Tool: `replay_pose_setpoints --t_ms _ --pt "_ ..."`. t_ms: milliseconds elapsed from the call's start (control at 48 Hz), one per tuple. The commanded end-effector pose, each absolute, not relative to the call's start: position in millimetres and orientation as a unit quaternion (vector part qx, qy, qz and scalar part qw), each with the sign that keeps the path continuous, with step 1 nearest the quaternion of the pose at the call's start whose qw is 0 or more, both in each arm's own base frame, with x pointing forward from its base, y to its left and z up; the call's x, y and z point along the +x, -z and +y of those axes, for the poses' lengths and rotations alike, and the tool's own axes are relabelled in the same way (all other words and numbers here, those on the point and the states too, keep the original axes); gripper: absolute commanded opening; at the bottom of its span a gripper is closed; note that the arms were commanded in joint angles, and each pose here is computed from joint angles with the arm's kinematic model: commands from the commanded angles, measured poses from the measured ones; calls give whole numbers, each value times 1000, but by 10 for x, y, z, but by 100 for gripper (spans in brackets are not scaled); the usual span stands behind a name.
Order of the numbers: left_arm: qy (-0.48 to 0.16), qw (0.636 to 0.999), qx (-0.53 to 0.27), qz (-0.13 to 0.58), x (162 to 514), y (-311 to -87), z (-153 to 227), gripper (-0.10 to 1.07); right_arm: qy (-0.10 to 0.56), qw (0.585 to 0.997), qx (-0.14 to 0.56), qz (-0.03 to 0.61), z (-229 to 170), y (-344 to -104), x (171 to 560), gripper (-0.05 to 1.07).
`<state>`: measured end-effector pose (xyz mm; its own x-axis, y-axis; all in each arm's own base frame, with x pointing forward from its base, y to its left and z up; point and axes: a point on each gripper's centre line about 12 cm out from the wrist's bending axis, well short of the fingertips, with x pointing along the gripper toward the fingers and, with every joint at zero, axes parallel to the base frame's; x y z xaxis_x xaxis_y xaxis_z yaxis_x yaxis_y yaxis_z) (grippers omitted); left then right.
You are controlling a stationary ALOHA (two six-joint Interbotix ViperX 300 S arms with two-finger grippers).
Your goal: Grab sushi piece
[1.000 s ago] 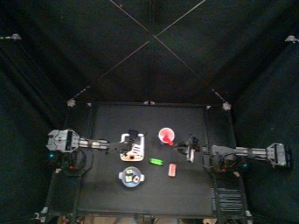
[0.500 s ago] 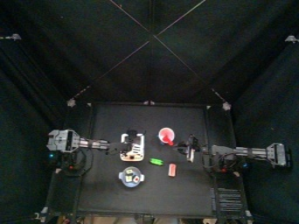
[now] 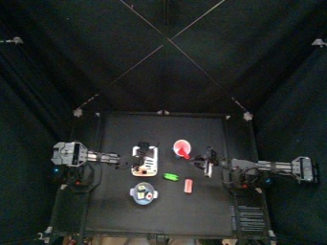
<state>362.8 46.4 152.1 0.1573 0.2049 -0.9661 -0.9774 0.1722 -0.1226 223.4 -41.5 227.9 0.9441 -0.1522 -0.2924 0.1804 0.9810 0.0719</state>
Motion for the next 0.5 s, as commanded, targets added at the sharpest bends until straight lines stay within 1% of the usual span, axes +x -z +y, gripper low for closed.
replay_pose_setpoints --t_ms 0,62,188,271,479 --pt "-465 634 -437 437 3646 -1607 439 50 83 986 47 136 -416 -2338 2261 66" --pt "-459 642 -436 433 3647 -1669 424 49 83 986 47 135 -416 -2342 2260 66" --pt "-444 669 -420 423 3642 -1819 370 49 84 986 48 136 -419 -2338 2261 66" --pt "-438 682 -408 420 3620 -1869 332 49 84 986 49 135 -419 -2342 2259 66" --pt "-434 688 -403 419 3617 -1889 307 49 84 986 49 135 -419 -2342 2259 66"
